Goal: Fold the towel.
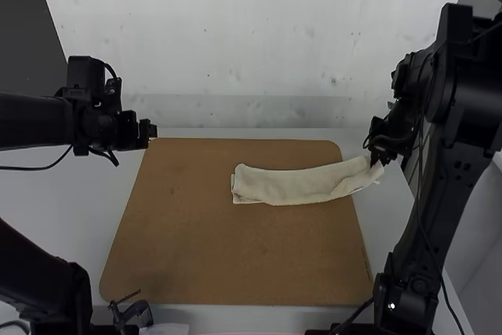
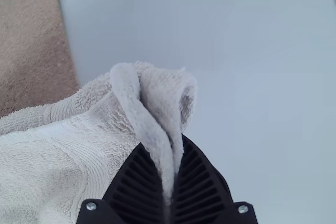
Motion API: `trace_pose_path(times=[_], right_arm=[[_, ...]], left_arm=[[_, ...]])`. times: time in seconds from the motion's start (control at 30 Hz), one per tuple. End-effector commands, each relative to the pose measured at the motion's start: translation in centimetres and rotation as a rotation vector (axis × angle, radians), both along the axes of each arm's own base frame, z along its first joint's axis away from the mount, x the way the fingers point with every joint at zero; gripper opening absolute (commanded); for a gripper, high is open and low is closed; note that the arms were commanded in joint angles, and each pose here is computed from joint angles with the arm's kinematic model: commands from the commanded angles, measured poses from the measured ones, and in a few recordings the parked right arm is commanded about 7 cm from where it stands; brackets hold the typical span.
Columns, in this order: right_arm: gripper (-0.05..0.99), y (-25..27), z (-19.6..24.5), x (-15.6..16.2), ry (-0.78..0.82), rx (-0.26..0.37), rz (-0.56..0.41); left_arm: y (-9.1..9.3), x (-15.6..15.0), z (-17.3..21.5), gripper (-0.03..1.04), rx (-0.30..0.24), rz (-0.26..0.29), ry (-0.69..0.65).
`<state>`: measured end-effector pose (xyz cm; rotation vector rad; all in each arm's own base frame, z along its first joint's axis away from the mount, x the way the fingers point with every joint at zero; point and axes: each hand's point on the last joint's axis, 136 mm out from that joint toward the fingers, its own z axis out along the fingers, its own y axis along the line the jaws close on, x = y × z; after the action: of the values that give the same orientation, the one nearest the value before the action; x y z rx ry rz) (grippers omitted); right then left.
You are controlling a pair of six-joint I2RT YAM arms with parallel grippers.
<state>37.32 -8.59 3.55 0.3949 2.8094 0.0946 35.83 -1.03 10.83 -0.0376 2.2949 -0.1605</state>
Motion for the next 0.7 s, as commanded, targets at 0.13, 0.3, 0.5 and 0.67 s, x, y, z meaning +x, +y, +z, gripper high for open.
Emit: trace_pose_path(times=[0.13, 0.3, 0.5, 0.67], right_arm=[[0.01, 8.1, 1.3, 0.3, -0.033, -0.013, 0.171], [0.01, 18.8, 1.2, 0.0, -0.048, -0.021, 0.307], [0.01, 28.3, 0.9, -0.7, -0.037, -0.017, 0.431], [0.01, 33.0, 1.2, -1.5, -0.035, -0.026, 0.499]], left_arm=[[-0.1, -0.1, 0.5, 0.99, -0.002, -0.013, -0.022], [-0.1, -0.5, -0.2, 0.99, -0.003, -0.012, -0.013], [-0.1, -0.5, 0.3, 0.99, -0.003, -0.01, -0.027], [-0.1, -0.4, 0.1, 0.99, -0.003, -0.01, -0.025]])
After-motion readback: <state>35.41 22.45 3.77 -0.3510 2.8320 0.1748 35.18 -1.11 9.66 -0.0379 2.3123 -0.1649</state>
